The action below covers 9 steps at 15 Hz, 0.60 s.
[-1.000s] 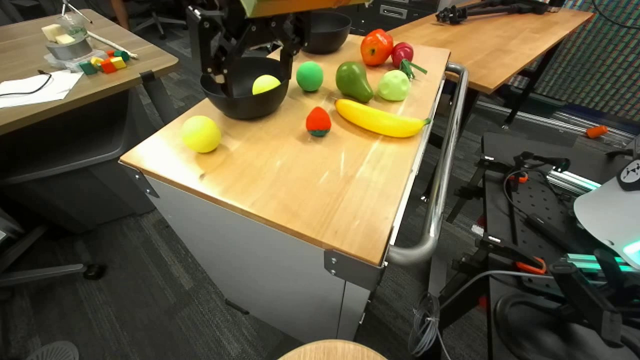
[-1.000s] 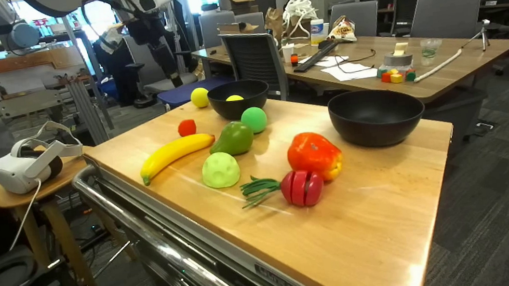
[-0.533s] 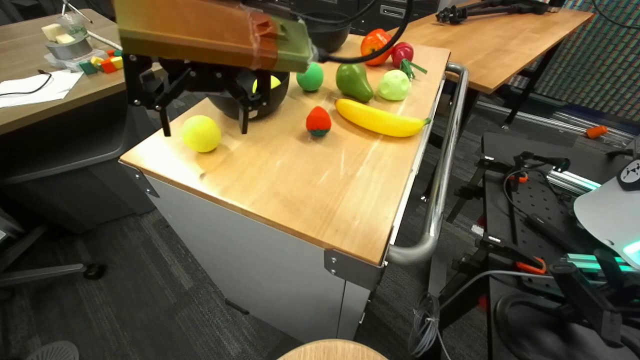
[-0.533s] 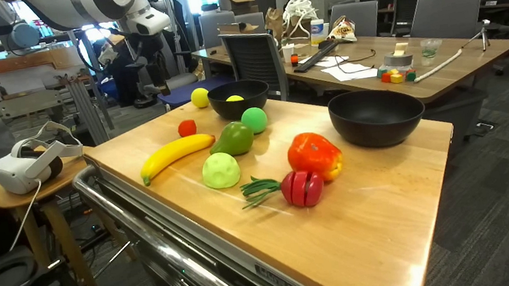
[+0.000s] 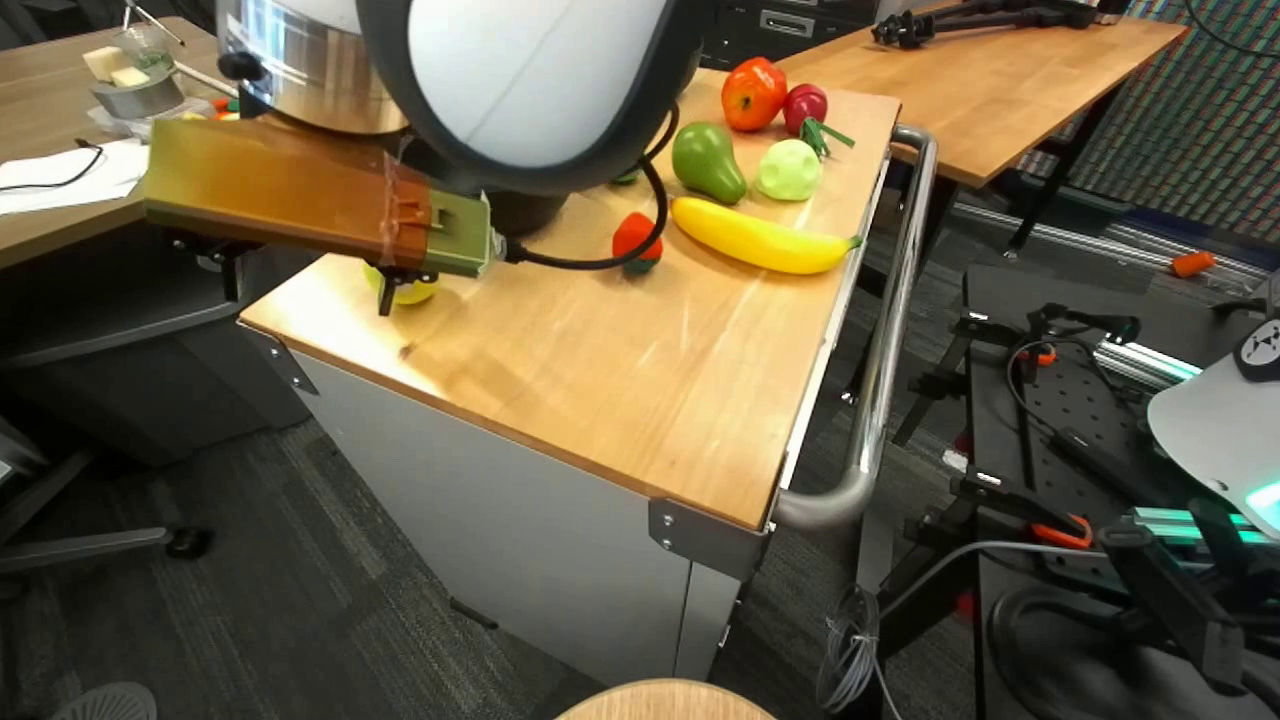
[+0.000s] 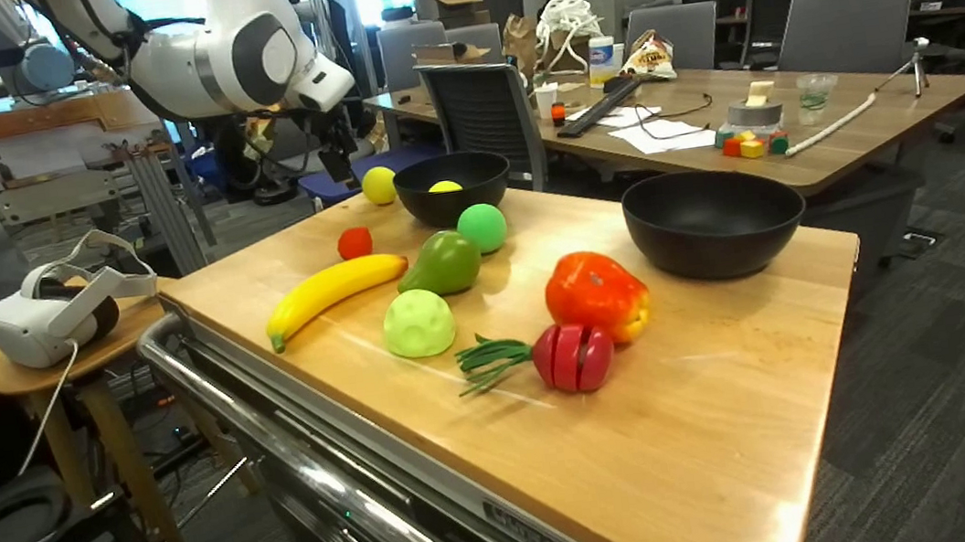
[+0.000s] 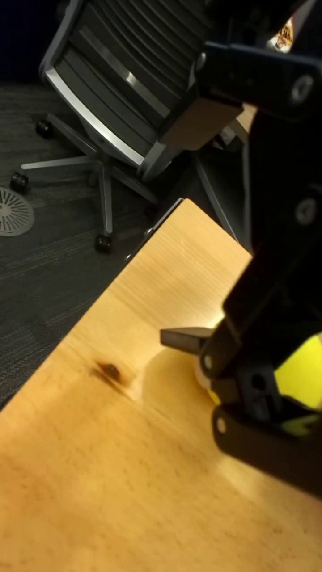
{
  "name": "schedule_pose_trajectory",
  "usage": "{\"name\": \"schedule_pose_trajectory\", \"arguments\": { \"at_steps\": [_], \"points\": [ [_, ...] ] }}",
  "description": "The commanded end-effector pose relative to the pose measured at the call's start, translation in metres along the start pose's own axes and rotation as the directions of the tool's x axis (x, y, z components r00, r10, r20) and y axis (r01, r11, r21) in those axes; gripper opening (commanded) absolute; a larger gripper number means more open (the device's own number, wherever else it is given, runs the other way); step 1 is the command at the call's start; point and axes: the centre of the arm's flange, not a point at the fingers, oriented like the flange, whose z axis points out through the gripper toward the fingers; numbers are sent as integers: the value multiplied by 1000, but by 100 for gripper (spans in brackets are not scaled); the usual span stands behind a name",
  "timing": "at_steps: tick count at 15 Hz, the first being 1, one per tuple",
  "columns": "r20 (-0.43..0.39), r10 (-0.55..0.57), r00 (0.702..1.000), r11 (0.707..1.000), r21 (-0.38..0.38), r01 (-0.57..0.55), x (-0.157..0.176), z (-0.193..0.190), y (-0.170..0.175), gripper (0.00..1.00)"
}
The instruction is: Put the fruits in both bowls
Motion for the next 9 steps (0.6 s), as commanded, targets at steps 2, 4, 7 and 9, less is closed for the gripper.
{"name": "schedule_pose_trajectory", "arguments": {
  "at_steps": [2, 4, 7, 9],
  "points": [
    [-13, -91, 996, 988, -126, 88, -12, 9, -36, 100],
    [0, -127, 992, 976, -178, 125, -16, 3, -44, 100],
    [-5, -161, 987, 956, -249, 155, -8, -2, -51, 100],
    [-16, -160, 987, 943, -297, 148, 4, -2, -49, 100]
  ]
}}
